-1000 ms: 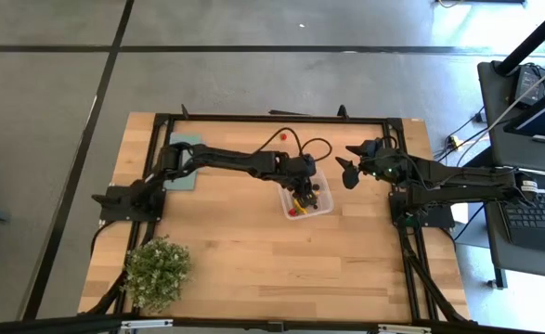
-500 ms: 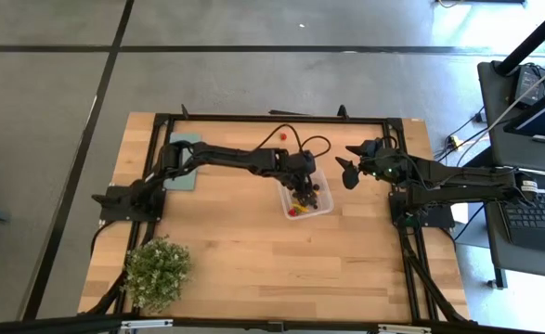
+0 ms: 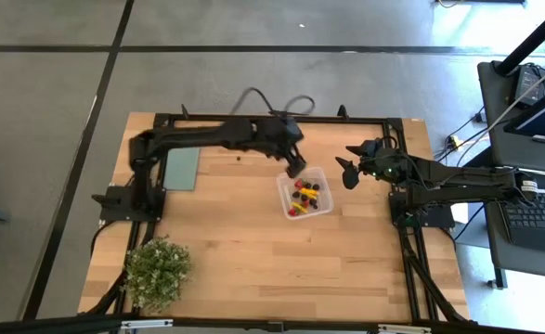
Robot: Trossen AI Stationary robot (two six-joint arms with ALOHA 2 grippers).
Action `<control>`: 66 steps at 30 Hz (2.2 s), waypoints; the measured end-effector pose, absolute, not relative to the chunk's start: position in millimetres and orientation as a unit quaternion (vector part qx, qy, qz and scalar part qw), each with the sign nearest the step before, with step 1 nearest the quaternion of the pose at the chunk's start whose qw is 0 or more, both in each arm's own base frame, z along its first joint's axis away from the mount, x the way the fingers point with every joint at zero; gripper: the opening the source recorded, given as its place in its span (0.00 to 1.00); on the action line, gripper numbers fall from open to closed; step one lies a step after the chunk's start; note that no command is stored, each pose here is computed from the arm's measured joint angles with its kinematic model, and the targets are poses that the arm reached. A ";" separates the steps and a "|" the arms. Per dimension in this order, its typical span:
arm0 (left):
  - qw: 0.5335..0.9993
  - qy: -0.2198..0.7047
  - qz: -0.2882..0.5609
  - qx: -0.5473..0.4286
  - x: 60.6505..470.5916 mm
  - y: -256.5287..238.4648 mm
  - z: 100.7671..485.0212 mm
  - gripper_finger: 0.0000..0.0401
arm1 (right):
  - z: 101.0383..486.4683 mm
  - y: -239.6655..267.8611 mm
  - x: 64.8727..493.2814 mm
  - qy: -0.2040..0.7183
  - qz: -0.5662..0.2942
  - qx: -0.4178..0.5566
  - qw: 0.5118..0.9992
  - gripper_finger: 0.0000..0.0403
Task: Pick and placing Produce into tupperware
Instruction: Put the blueberry into the transparent bin
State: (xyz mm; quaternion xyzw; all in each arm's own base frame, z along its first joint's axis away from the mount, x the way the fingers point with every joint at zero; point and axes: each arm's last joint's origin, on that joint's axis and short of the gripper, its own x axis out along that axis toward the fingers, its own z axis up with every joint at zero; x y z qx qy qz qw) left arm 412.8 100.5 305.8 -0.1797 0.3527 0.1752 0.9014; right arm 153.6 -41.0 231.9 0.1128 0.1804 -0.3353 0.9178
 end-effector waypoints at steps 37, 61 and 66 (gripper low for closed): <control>0.834 0.141 0.474 -0.247 208.0 76.0 200.8 0.79 | 233.0 -41.2 154.1 0.175 -0.335 0.113 0.919 0.66; 0.850 0.109 0.454 -0.243 196.8 79.6 173.3 0.79 | 233.0 -41.1 154.2 0.174 -0.335 0.113 0.919 0.66; 0.874 0.152 0.414 -0.203 198.8 81.4 170.1 0.79 | 233.0 -41.1 154.2 0.175 -0.335 0.113 0.919 0.66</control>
